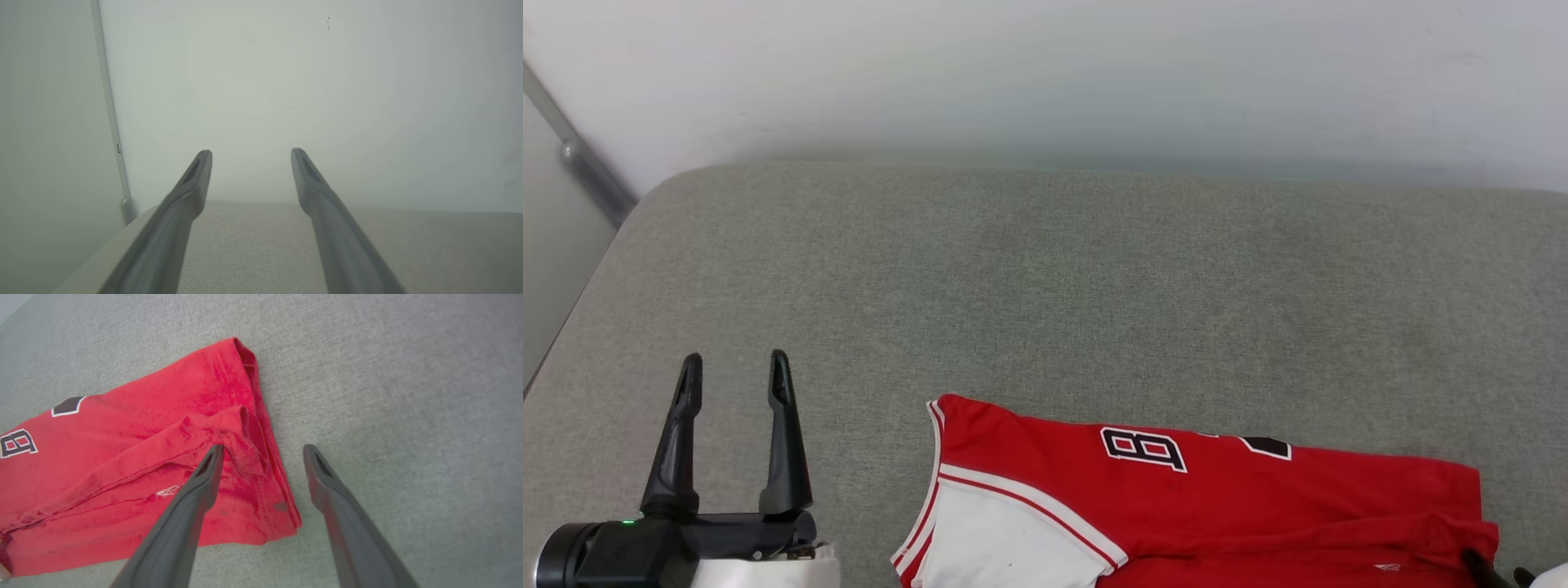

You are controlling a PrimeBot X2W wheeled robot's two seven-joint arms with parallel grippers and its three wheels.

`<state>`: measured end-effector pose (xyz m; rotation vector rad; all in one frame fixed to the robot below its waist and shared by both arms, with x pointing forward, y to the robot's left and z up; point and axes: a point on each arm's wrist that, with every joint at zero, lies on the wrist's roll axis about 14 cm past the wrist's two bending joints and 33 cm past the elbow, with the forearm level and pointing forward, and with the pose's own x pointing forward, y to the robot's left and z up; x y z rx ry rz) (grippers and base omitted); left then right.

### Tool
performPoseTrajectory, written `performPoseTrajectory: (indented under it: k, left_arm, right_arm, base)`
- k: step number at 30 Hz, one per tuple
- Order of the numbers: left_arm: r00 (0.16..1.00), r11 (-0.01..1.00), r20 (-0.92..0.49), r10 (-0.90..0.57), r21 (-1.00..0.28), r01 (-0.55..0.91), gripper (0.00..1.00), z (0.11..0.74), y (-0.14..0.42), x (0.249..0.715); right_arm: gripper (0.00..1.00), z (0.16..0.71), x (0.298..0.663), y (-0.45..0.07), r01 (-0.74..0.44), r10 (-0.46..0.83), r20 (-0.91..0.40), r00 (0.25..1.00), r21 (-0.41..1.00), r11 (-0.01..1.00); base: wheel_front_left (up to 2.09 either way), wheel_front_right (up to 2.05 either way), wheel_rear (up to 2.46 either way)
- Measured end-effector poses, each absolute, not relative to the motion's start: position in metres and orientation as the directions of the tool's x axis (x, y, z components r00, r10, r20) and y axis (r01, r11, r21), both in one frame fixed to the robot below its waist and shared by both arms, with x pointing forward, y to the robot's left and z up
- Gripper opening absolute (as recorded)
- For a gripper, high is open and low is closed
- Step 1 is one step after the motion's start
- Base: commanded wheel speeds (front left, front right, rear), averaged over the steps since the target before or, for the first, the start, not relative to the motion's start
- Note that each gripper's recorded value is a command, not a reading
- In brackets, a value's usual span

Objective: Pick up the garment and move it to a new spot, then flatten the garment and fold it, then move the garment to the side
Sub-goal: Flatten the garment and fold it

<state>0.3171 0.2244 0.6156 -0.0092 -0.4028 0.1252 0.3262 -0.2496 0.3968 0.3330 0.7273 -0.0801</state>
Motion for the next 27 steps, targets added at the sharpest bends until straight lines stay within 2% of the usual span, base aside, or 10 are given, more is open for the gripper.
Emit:
performPoseTrajectory:
  k: [10,23,24,25,27]
  left_arm:
    - [0.929,0.995,0.358,0.097,-0.03,-0.093,1.0,0.601,0.223,0.325]
    - [0.939,0.994,0.328,0.105,-0.032,-0.1,1.0,0.59,0.23,0.327]
    - [0.939,0.995,0.328,0.105,-0.032,-0.1,1.0,0.589,0.23,0.326]
    - [0.939,0.994,0.328,0.105,-0.033,-0.1,1.0,0.589,0.231,0.326]
    - [0.938,0.994,0.328,0.108,-0.034,-0.102,1.0,0.589,0.232,0.326]
  right_arm:
    - [1.0,0.365,0.327,-0.232,0.19,0.09,-0.73,0.678,0.291,0.938]
    - [1.0,0.35,0.335,-0.213,0.141,0.129,-0.745,0.655,0.288,0.947]
    - [0.39,0.35,0.335,-0.212,0.136,0.131,-0.745,0.654,0.286,0.948]
    - [0.0,0.35,0.335,-0.212,0.132,0.132,-0.743,0.657,0.285,0.949]
    - [0.0,0.351,0.336,-0.211,0.125,0.132,-0.734,0.667,0.285,0.95]
  base:
    - [0.0,0.0,0.0]
    - [0.0,0.0,0.0]
    - [0.0,0.0,0.0]
    - [0.0,0.0,0.0]
    - [0.0,0.0,0.0]
